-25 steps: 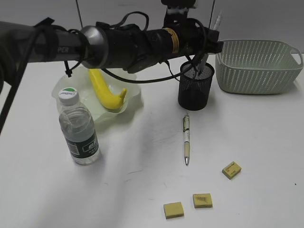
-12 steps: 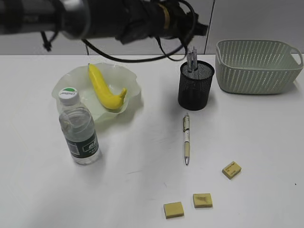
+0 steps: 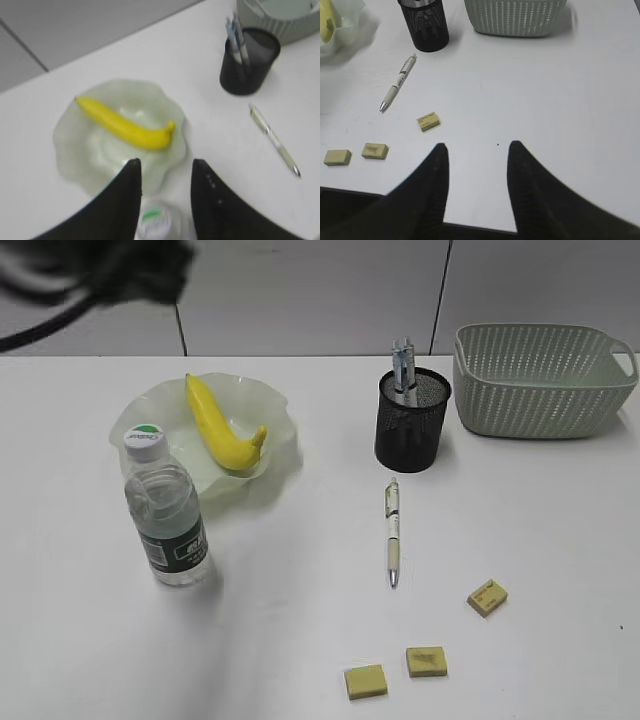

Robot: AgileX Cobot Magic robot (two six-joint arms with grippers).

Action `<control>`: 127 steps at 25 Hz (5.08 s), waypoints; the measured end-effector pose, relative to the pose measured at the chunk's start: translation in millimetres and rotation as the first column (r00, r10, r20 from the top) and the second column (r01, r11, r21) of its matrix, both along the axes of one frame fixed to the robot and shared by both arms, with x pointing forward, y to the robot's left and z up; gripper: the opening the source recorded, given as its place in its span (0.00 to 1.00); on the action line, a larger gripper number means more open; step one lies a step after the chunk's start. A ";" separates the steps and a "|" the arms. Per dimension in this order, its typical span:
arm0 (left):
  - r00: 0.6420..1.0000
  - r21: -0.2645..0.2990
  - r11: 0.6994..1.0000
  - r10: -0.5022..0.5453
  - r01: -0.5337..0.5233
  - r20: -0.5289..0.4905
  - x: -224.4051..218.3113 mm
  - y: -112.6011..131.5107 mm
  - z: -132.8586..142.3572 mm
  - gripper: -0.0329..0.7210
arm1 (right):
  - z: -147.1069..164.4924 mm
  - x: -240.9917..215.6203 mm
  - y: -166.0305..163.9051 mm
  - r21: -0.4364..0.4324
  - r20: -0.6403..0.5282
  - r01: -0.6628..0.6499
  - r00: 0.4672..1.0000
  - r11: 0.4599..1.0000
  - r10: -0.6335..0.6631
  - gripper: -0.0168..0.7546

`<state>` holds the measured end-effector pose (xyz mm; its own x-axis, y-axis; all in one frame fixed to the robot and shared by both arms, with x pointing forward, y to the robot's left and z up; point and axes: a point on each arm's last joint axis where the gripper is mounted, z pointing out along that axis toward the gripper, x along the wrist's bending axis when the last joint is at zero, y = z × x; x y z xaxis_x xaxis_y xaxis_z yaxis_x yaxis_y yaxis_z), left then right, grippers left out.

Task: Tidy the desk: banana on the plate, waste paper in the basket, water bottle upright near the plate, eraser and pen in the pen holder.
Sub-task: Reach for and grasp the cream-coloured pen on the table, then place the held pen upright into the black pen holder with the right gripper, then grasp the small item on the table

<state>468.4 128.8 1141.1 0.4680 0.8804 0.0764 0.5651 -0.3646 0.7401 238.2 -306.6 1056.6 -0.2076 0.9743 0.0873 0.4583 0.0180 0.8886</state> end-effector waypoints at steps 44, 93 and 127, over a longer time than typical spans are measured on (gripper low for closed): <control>0.902 -0.285 0.901 0.389 -0.328 0.190 -235.6 190.1 -77.3 0.62 | -132.8 369.6 230.1 -0.157 -0.796 -0.129 0.603 0.979 -0.048 0.52; 0.828 -0.287 0.836 0.528 -0.468 0.190 -238.7 188.8 -77.4 0.62 | -58.6 417.0 153.5 -0.010 0.092 -0.200 0.975 0.980 0.201 0.12; 0.919 -0.206 0.923 0.360 -0.326 0.160 -211.8 171.4 -66.6 0.62 | 28.6 25.4 12.2 -0.138 -0.267 -0.073 0.963 0.988 0.034 0.53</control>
<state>256.6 300.3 1074.4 0.1264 0.9914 -0.0330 0.4739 -0.0312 0.8800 263.6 -294.3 1085.2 -0.2482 0.9687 0.0041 0.6700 0.1686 0.7229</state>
